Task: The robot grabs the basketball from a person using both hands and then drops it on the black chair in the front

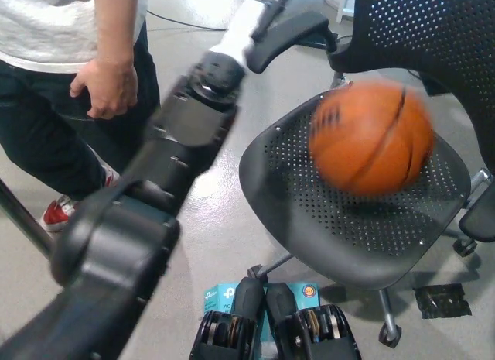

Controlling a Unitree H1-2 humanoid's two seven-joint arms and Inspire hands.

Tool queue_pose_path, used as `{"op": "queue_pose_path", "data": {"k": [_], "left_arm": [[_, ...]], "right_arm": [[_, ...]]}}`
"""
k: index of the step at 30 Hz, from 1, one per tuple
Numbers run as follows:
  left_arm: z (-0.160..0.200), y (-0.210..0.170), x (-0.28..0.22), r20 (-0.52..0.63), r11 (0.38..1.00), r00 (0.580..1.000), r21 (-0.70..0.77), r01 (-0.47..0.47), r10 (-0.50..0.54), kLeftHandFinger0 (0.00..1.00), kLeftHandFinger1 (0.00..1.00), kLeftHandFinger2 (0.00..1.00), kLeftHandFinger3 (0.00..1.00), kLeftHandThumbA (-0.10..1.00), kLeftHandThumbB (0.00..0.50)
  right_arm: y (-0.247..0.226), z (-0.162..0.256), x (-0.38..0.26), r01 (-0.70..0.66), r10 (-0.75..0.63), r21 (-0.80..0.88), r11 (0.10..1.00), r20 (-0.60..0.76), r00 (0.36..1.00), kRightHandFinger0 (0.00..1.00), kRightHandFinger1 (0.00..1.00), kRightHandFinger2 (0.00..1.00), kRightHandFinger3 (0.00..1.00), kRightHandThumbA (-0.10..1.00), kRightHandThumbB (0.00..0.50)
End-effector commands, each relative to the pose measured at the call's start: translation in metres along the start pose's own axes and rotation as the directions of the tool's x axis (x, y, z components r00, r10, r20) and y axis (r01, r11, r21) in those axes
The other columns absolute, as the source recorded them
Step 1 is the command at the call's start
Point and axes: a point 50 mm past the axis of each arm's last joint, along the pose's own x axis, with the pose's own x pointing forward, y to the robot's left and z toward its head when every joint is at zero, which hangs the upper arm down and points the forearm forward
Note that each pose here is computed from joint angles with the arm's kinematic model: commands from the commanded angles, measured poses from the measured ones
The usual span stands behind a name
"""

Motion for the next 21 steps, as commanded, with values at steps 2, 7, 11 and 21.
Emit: {"op": "queue_pose_path", "data": {"k": [2,7,11,21], "left_arm": [[0.063,0.027,0.006,0.174,0.999,0.985,-0.03,-0.019,0.023,1.0,1.0,1.0,1.0,1.0,0.242],[0.058,0.034,0.004,0.204,0.999,0.979,0.031,-0.03,0.023,1.0,1.0,1.0,1.0,1.0,0.251],[0.056,0.038,0.002,0.246,0.998,0.969,0.06,-0.031,0.015,1.0,1.0,1.0,1.0,1.0,0.263],[0.027,0.038,-0.067,0.446,0.997,0.893,-0.01,0.075,-0.063,1.0,1.0,1.0,1.0,1.0,0.207]], "right_arm": [[-0.001,0.059,0.007,-0.047,0.03,0.085,0.995,0.188,0.982,1.0,1.0,1.0,1.0,1.0,0.155],[-0.003,0.073,0.0,-0.044,0.017,0.105,0.994,0.244,0.97,1.0,1.0,1.0,1.0,1.0,0.149],[0.008,0.082,-0.007,-0.105,0.066,0.124,0.987,0.284,0.957,1.0,1.0,1.0,1.0,1.0,0.131],[0.058,0.085,-0.074,-0.272,0.289,-0.099,0.957,0.387,0.876,1.0,1.0,1.0,1.0,1.0,0.214]]}}
